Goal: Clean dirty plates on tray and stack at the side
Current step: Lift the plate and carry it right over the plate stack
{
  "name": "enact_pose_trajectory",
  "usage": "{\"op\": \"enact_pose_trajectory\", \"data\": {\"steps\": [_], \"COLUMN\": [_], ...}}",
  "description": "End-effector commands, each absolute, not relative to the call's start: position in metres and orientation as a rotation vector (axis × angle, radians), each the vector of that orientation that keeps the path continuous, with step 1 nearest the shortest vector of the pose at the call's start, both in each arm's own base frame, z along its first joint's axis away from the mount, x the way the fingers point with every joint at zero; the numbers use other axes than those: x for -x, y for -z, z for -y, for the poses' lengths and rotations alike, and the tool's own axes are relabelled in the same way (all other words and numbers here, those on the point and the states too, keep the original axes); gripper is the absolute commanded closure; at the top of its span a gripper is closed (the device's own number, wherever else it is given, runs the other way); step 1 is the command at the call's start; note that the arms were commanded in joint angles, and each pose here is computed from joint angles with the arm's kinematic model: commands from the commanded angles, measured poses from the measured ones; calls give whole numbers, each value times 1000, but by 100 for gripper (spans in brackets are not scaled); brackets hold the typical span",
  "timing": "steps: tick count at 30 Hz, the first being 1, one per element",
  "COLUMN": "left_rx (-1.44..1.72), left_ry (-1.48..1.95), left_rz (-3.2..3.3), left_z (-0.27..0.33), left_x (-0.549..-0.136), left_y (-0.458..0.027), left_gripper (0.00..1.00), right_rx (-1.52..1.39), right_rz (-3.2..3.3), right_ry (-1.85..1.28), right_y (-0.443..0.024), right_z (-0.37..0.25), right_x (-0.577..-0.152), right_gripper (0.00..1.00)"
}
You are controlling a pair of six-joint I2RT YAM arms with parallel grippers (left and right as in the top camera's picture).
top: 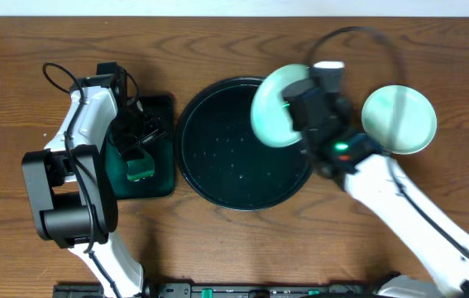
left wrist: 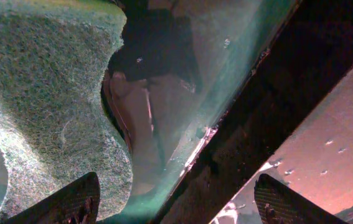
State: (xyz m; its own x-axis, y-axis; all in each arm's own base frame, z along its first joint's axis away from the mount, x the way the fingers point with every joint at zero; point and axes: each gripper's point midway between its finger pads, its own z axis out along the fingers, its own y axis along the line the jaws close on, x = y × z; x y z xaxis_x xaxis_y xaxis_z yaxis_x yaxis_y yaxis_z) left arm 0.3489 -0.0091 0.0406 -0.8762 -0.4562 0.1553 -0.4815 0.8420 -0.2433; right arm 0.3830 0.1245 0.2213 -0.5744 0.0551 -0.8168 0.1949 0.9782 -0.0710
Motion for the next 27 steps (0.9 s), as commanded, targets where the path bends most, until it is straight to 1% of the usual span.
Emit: {"op": "enact_pose_trajectory", "data": {"steps": [1, 2, 4, 5, 10, 14, 17, 19, 24, 27], "left_rx": [-748, -748, -748, -747, -748, -748, -748, -748, -747, -748], "left_ry": [-441, -441, -441, -441, -441, -441, -441, -441, -441, -441], "left_rz": [2921, 2921, 2921, 2921, 2921, 2921, 2921, 2921, 2922, 2921], "left_z": [11, 11, 11, 11, 11, 11, 11, 11, 11, 11], "left_x": [-348, -348, -348, -348, -348, -348, -348, -348, -348, -348], "left_y": [-43, -43, -43, -43, -43, -43, -43, -43, -43, -43], "left_gripper": [20, 20, 20, 21, 20, 20, 20, 20, 20, 20], "right_rx": [-524, -627, -754, -872, -1172, -1342, -1431, -1430, -1339, -1301], "right_rz": [-2062, -2060, -2068, -2076, -2094, -2089, -2121, -2170, -2330, -2380], "right_ry": [117, 161, 234, 298, 454, 507, 474, 442, 278, 246], "right_y": [-260, -259, -251, -241, -212, -190, -165, -150, -106, -90], "right_z": [-68, -37, -1, 30, 106, 149, 165, 165, 144, 132], "right_x": [-378, -372, -362, -352, -321, -310, -313, -320, -355, -366], "right_gripper": [99, 99, 99, 99, 99, 99, 99, 99, 99, 99]}}
